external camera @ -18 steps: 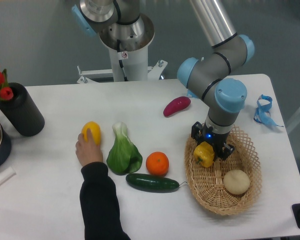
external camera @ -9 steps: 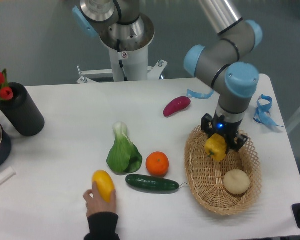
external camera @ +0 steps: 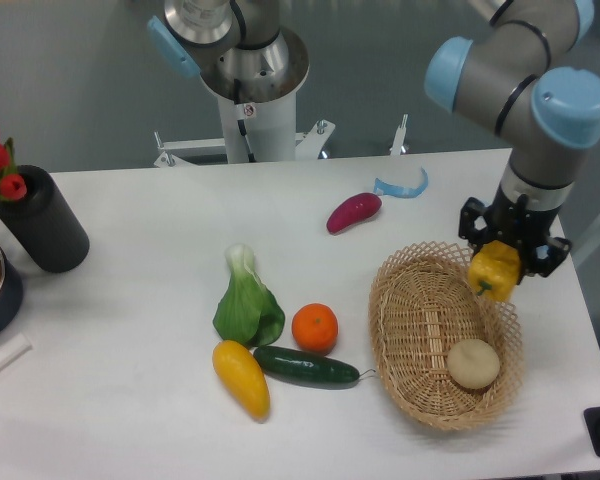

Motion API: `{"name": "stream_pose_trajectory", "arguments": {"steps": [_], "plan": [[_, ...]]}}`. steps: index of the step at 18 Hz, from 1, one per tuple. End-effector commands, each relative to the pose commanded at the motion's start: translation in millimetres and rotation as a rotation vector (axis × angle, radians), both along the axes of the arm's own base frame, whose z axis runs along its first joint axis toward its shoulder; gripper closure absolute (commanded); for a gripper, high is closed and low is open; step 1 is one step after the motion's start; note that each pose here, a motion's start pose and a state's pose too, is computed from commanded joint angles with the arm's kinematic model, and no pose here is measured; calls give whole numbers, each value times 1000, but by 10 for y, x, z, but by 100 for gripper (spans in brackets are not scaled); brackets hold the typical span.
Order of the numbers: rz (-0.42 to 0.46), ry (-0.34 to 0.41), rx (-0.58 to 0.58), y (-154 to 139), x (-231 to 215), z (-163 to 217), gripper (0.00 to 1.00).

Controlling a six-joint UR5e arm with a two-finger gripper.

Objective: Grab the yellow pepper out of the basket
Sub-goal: 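Lift the grasped yellow pepper up out of the basket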

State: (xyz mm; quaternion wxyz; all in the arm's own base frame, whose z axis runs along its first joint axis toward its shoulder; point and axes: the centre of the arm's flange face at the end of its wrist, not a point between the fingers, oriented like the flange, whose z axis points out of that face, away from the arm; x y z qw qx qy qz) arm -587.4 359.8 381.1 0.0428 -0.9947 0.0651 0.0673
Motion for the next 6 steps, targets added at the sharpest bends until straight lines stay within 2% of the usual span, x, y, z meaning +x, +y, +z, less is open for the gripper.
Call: {"name": "stream_pose_trajectory", "arguments": {"steps": [6], "plan": [[2, -7, -21, -43, 10, 24, 68]]}}
